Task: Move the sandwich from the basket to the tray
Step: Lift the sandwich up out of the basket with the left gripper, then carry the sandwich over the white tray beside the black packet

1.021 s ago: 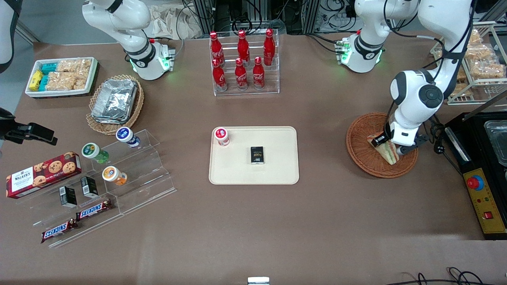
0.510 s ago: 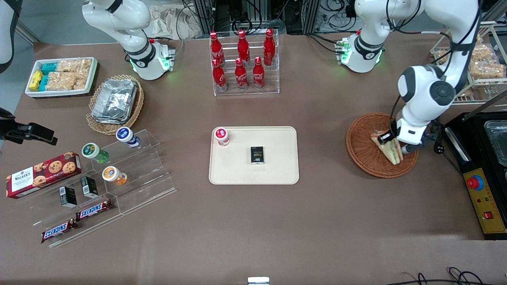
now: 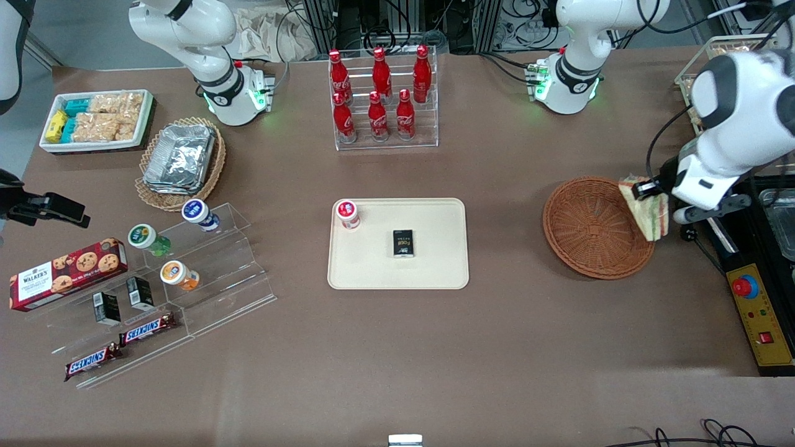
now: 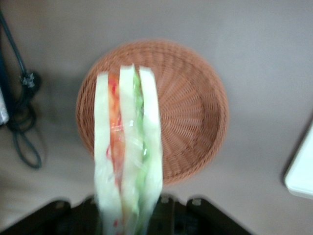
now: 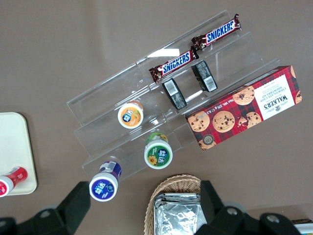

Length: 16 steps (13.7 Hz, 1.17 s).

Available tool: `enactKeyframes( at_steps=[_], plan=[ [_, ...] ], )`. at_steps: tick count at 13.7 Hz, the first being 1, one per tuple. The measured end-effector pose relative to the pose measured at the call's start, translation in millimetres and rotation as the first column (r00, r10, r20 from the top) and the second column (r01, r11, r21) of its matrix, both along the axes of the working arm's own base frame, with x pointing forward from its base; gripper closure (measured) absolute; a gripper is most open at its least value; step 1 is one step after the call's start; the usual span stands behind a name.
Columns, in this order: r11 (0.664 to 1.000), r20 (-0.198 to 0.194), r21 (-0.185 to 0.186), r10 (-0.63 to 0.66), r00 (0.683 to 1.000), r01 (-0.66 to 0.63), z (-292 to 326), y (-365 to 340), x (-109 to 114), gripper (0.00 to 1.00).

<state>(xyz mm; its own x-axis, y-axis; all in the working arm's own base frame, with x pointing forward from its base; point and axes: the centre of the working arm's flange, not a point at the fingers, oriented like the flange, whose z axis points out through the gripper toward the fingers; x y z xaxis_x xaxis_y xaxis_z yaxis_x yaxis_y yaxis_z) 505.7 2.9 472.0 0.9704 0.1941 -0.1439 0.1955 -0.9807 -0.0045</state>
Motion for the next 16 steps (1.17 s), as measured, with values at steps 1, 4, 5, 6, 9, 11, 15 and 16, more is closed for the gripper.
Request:
enactKeyframes(
  at_steps=[1,4,5,6,9,11,15,16],
  plan=[
    [0.999,-0.002,-0.001,-0.04,0.999,0.04,24,-13,4,0.76],
    [0.992,0.028,0.011,-0.127,0.992,0.127,58,-80,6,0.76],
    [0.993,0.041,0.021,-0.12,0.992,0.119,63,-107,5,0.76],
    [0.993,0.051,0.027,-0.118,0.992,0.117,66,-135,3,0.76],
    [0.992,0.073,0.016,-0.127,0.989,0.126,53,-217,-5,0.76],
    [0.993,0.072,0.001,-0.117,0.991,0.117,26,-263,-7,0.76],
    [0.987,0.033,-0.044,-0.154,0.988,0.155,-53,-319,-9,0.76],
    [0.985,0.035,-0.058,-0.163,0.986,0.165,-74,-328,-10,0.76]
  ],
)
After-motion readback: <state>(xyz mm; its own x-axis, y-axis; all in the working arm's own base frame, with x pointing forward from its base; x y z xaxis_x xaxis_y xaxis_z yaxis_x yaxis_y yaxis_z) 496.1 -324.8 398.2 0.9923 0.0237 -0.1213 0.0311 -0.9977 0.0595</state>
